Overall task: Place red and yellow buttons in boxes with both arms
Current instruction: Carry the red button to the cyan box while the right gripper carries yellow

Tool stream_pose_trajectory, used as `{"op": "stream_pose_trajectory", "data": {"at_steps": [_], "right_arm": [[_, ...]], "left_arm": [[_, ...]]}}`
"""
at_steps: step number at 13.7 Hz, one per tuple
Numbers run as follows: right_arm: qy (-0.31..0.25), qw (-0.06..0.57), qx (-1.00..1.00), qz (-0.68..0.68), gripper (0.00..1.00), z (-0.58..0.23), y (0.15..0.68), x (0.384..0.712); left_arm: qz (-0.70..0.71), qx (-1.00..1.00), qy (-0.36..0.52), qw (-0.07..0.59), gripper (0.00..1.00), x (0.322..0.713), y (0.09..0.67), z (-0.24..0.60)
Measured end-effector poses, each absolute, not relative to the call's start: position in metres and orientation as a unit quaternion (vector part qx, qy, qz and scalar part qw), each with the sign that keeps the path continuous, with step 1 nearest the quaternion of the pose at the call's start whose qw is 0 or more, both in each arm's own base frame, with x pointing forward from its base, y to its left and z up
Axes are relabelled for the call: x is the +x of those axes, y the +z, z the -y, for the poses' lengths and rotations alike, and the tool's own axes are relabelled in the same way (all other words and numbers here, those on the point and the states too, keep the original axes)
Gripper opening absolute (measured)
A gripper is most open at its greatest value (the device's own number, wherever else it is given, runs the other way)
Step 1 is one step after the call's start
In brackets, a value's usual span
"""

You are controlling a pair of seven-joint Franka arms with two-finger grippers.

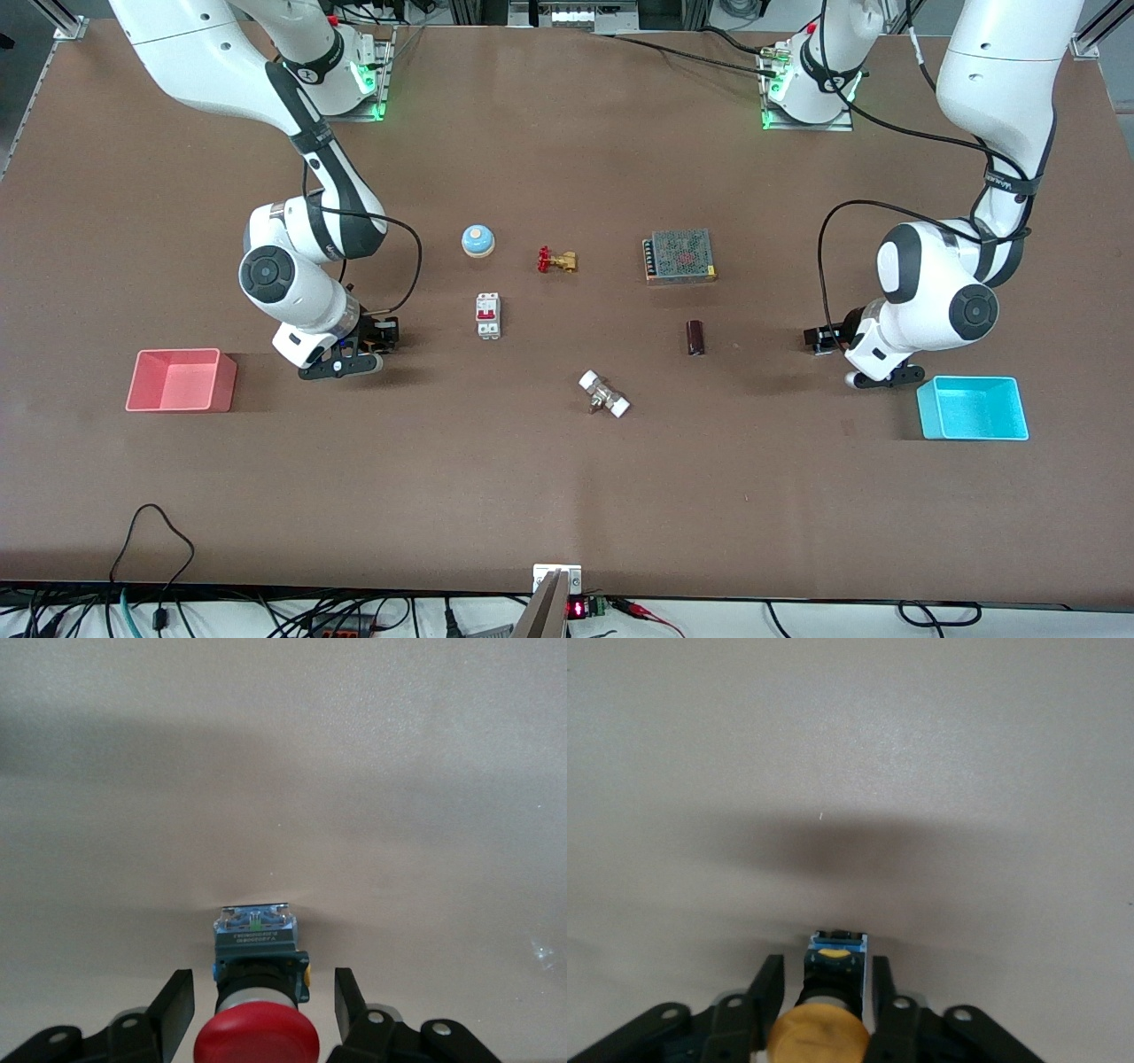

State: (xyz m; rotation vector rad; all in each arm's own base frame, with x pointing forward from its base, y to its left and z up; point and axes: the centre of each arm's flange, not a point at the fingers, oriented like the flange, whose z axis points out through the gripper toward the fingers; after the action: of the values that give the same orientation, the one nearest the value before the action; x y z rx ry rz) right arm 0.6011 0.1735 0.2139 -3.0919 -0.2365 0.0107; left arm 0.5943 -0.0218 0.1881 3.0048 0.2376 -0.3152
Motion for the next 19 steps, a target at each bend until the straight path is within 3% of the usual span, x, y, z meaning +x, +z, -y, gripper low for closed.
{"op": "stream_pose_trajectory", "data": {"at_steps": [1,3,8,11,15,19], "right_arm": [[0.004,0.02,-0.997,0.077,0.33,-0.173,0.214,0.601],[0.004,0.02,-0.997,0.078,0.33,-0.173,0.214,0.601],[-0.015,0.022,-0.994,0.105,0.33,-0.17,0.231,0.612],[-0.027,0.017,-0.992,0.123,0.33,-0.124,0.312,0.632],[-0.044,0.002,-0.983,0.178,0.33,0.021,0.407,0.637],[-0.045,-0.008,-0.974,0.223,0.33,0.132,0.379,0.632]], "left_arm": [[-0.078,0.99,-0.104,0.055,0.64,0.594,0.188,0.022],[-0.078,0.99,-0.105,0.055,0.42,0.594,0.187,0.022],[-0.089,0.992,-0.07,0.054,0.42,0.608,0.22,0.005],[-0.117,0.992,-0.022,0.05,0.42,0.624,0.278,-0.04],[-0.146,0.989,0.011,0.026,0.42,0.632,0.325,-0.128],[-0.132,0.991,0.009,0.022,0.42,0.636,0.314,-0.154]]}}
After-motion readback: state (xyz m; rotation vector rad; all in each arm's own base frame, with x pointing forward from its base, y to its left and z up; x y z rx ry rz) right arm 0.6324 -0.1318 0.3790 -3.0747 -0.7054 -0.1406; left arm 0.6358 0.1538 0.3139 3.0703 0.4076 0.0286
